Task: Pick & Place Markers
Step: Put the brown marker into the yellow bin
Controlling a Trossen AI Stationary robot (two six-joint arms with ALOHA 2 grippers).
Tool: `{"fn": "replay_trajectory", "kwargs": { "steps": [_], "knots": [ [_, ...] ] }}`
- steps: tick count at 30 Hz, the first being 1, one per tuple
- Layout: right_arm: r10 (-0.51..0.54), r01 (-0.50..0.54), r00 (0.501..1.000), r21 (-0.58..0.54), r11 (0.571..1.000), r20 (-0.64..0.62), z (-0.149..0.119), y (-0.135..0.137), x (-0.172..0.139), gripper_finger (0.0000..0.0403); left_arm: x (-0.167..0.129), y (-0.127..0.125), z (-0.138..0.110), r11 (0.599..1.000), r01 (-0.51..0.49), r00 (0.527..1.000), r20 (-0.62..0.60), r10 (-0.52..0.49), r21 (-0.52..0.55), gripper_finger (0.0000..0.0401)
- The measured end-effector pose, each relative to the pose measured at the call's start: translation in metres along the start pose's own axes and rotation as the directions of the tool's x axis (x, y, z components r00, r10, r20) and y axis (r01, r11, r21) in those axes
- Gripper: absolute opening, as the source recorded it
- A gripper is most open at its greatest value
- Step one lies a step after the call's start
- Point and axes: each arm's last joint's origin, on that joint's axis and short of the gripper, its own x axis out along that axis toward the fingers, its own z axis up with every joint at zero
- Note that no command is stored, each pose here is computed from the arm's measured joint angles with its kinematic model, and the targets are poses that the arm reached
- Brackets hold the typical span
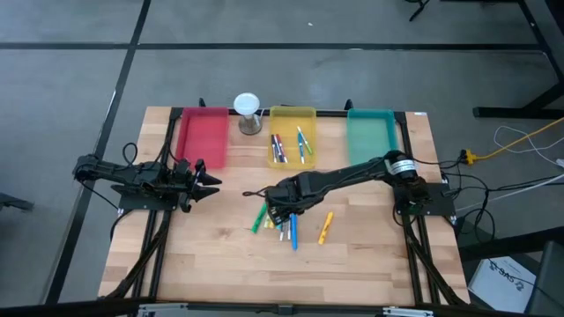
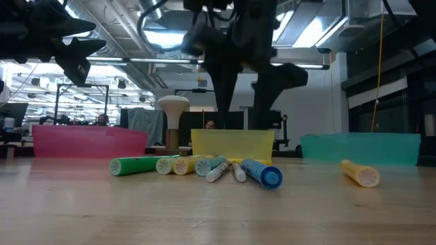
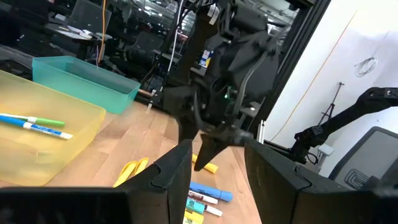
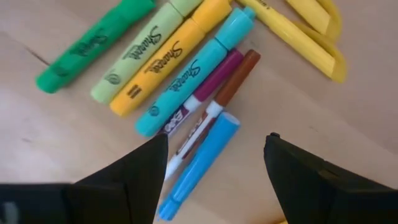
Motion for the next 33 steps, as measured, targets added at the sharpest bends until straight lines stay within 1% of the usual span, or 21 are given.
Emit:
{"fn": "replay_trajectory", "kwargs": {
  "steps": [4, 14, 23, 33],
  "knots": [
    [-0.028, 0.028, 1.0, -0.039, 0.999, -0.004, 0.001, 0.0, 0.012, 0.0258, 0.0, 0.0, 0.0, 1.0, 0.0, 1.0, 0.0, 0.0, 0.0, 0.0143],
    [-0.089, 0.087, 0.996, -0.068, 0.994, -0.027, 0.001, -0.001, 0.033, 0.0258, 0.0, 0.0, 0.0, 1.0, 0.0, 1.0, 0.0, 0.0, 0.0, 0.0143],
    [-0.105, 0.104, 0.994, -0.092, 0.99, -0.012, 0.001, -0.002, 0.034, 0.0258, 0.0, 0.0, 0.0, 1.0, 0.0, 1.0, 0.0, 0.0, 0.0, 0.0143],
    [-0.13, 0.13, 0.991, -0.096, 0.987, 0.0, 0.002, -0.002, 0.046, 0.0258, 0.0, 0.0, 0.0, 1.0, 0.0, 1.0, 0.0, 0.0, 0.0, 0.0143]
  ]
}}
